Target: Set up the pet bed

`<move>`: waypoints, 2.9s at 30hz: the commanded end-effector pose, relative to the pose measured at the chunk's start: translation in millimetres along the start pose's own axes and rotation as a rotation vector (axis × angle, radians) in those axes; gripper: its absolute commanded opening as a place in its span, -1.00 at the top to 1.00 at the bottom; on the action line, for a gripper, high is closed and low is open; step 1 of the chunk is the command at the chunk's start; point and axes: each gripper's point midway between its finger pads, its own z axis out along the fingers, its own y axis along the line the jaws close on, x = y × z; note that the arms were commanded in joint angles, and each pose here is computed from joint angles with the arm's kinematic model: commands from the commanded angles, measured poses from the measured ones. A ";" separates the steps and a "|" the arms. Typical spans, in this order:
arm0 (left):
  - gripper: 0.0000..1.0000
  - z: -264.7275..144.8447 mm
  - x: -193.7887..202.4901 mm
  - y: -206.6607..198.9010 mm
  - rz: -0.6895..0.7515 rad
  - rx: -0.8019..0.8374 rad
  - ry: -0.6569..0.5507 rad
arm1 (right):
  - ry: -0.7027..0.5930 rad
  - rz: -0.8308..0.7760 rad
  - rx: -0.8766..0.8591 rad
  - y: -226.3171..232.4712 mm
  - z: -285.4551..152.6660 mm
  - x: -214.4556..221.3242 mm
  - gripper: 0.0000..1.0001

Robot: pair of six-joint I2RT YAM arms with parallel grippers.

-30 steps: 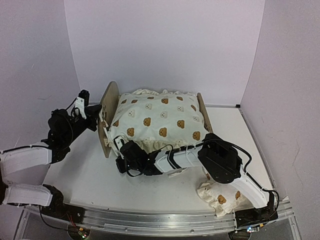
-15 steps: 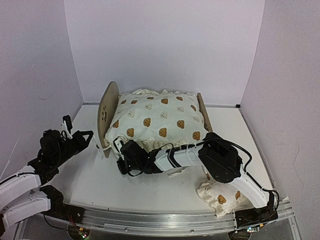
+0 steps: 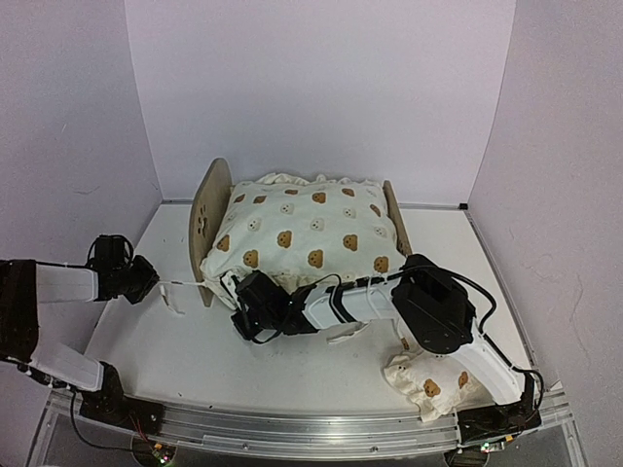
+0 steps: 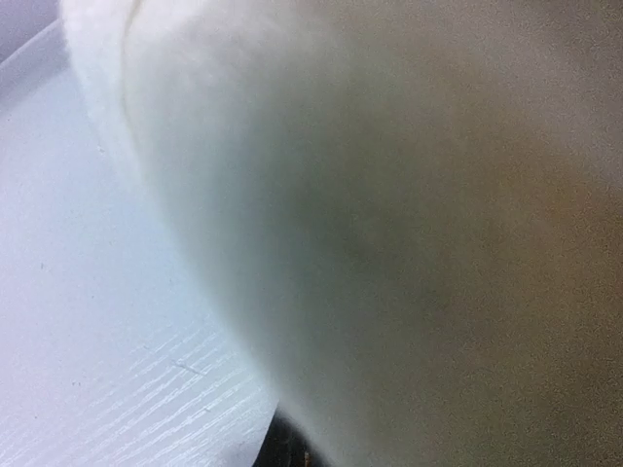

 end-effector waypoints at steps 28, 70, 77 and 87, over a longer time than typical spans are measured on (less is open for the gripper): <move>-0.45 -97.0 98.9 -92.4 0.226 0.581 0.162 | 0.108 0.174 -0.103 -64.8 -242.5 -18.0 -0.59; -0.80 -153.9 18.5 -119.5 0.432 0.214 -0.098 | 0.101 0.684 0.049 -81.4 -261.4 1.6 0.24; -0.83 -161.1 3.5 -119.6 0.178 0.130 -0.093 | -0.073 0.338 -0.014 -102.5 -341.8 -62.9 -0.83; -0.75 -124.9 72.2 -81.6 -0.186 0.138 0.173 | -0.109 0.282 0.087 -252.7 -280.4 -137.5 -0.96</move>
